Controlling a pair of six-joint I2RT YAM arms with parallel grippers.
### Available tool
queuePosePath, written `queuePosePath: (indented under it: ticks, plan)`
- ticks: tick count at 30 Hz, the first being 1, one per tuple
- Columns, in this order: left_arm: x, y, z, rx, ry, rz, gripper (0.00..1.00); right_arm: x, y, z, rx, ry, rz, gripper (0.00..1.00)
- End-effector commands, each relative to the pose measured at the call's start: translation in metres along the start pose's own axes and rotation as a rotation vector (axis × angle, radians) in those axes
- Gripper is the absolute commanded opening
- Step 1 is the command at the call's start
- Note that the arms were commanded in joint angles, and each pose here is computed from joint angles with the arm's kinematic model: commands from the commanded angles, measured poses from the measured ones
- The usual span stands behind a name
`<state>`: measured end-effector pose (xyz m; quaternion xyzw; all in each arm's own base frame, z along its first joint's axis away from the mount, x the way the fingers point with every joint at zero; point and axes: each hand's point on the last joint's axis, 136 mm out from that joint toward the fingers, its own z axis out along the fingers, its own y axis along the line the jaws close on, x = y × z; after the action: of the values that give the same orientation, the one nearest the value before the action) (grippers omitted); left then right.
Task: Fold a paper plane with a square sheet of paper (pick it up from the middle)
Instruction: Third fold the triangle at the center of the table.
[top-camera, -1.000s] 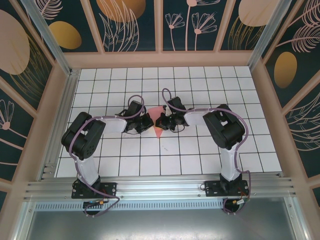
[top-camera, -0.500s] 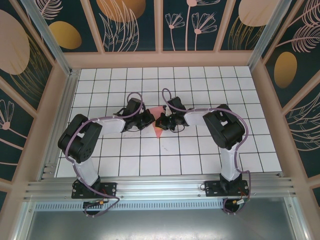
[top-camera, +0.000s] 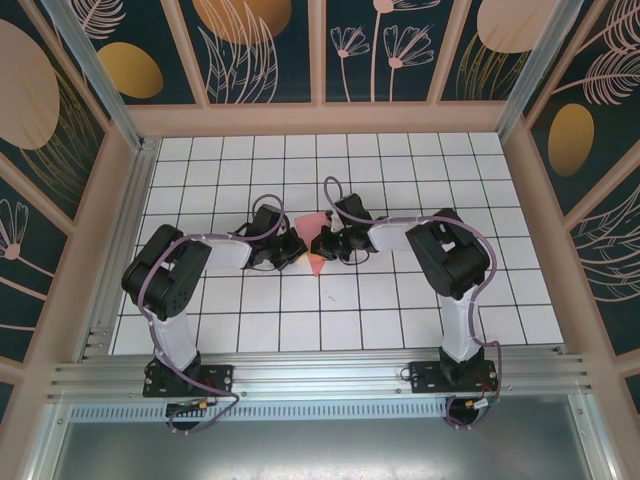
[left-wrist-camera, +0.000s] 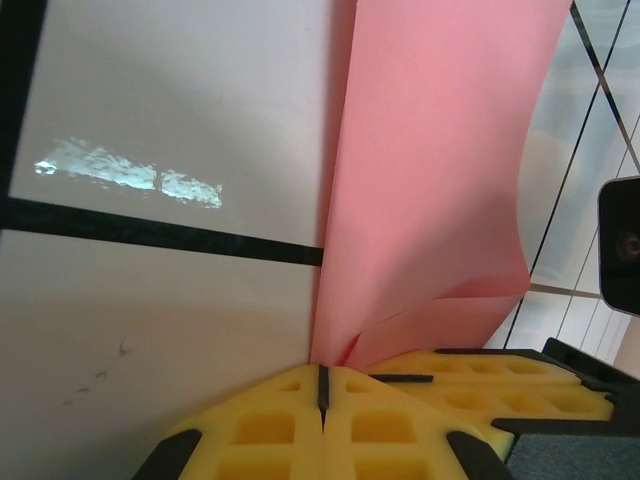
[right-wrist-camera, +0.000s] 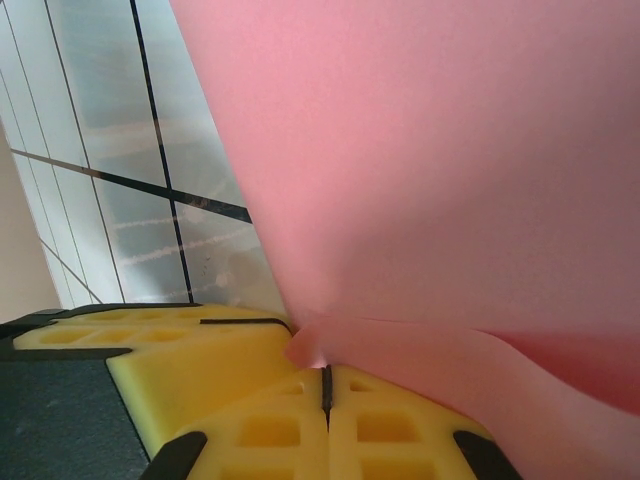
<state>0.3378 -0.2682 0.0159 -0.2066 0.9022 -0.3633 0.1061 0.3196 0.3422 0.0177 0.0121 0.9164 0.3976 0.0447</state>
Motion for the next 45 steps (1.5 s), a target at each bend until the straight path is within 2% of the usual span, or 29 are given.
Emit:
queuePosePath:
  ticks: [1, 10, 22, 31, 38, 45]
  plan:
    - [0.002, -0.002, 0.000, 0.022, 0.009, -0.012, 0.00, 0.019, -0.037, 0.008, 0.101, 0.047, 0.075, 0.00]
    - [-0.016, -0.011, -0.018, 0.004, -0.105, 0.007, 0.00, 0.019, -0.038, 0.008, 0.103, 0.047, 0.077, 0.00]
    - [0.000, -0.007, -0.001, 0.051, -0.005, -0.022, 0.00, 0.020, -0.038, 0.008, 0.102, 0.048, 0.079, 0.00]
    - [0.002, 0.000, 0.007, 0.039, 0.011, -0.040, 0.00, 0.021, -0.039, 0.008, 0.103, 0.049, 0.082, 0.00]
    - [0.002, 0.025, 0.007, -0.092, -0.003, -0.012, 0.00, 0.019, -0.034, 0.006, 0.091, 0.047, 0.066, 0.00]
    - [0.006, 0.056, 0.007, -0.214, -0.004, -0.001, 0.00, 0.020, -0.004, -0.008, -0.009, 0.051, 0.000, 0.00]
